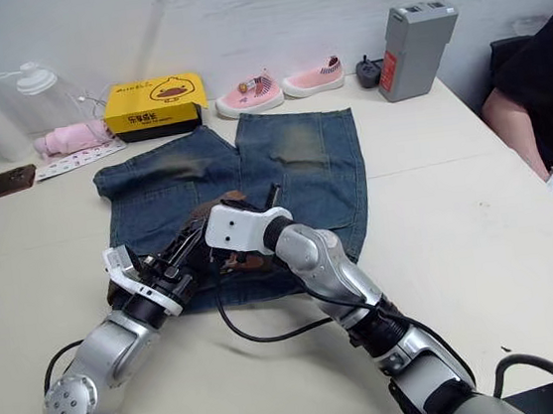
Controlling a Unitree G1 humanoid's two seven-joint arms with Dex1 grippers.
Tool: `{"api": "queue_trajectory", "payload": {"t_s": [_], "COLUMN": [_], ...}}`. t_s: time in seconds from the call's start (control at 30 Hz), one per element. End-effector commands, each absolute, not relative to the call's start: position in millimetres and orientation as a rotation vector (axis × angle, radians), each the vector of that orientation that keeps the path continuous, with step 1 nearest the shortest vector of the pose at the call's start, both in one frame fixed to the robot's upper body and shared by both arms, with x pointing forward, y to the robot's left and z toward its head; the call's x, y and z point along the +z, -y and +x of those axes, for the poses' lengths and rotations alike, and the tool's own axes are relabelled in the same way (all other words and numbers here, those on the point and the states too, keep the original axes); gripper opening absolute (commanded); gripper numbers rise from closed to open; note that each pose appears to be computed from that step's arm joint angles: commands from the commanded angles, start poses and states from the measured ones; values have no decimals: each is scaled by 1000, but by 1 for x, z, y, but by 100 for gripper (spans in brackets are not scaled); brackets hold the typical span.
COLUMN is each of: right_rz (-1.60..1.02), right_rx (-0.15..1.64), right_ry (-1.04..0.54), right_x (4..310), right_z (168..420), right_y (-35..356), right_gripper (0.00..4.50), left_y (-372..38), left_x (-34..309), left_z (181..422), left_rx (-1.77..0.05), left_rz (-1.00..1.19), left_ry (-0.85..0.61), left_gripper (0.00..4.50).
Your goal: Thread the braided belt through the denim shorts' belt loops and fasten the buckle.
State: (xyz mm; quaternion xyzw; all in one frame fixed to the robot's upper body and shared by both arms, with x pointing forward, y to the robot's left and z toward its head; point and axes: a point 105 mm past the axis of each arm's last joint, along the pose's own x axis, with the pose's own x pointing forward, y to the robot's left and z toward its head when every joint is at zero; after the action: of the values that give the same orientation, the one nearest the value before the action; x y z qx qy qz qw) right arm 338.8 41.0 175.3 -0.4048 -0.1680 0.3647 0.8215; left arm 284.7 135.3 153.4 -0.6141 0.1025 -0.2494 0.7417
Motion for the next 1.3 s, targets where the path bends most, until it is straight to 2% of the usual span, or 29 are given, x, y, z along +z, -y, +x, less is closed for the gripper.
{"api": "queue_trajectory", "payload": {"t_s": [0.03, 0.1, 0.27, 0.43, 0.57, 0.7, 0.73, 0.77, 0.93, 1.13, 1.3], "right_rz": [-863, -862, -861, -854, -807, -795, -786, -779, -746, -674, -644], "right_rx": [778, 780, 785, 795, 821, 838, 845, 852, 943, 1140, 1180], "right_ry": [431, 431, 432, 432, 435, 411, 400, 392, 372, 437, 470], "right_x": [191, 191, 190, 190, 191, 190, 189, 189, 185, 178, 174], "right_z": [330, 330, 330, 329, 325, 326, 327, 327, 318, 287, 288], "right_y": [-46, -47, -48, -49, -50, -41, -37, -33, -20, -43, -59], "right_gripper": [0, 0, 0, 0, 147, 341, 404, 436, 445, 445, 445], "left_y": [-134, -133, -138, -141, -157, -177, -186, -193, -220, -199, -185], "left_x": [160, 162, 164, 175, 191, 195, 194, 193, 181, 191, 196], "left_z": [287, 287, 287, 283, 273, 258, 255, 252, 238, 213, 187], "left_rx": [-554, -568, -557, -590, -619, -628, -613, -603, -582, -798, -963], "left_rz": [-1338, -1337, -1341, -1330, -1289, -1215, -1188, -1164, -1063, -1016, -982], "left_ry": [-202, -193, -173, -136, -57, -50, -48, -50, -137, -149, -184], "left_gripper": [306, 242, 10, 4, 0, 0, 0, 0, 0, 0, 0]}}
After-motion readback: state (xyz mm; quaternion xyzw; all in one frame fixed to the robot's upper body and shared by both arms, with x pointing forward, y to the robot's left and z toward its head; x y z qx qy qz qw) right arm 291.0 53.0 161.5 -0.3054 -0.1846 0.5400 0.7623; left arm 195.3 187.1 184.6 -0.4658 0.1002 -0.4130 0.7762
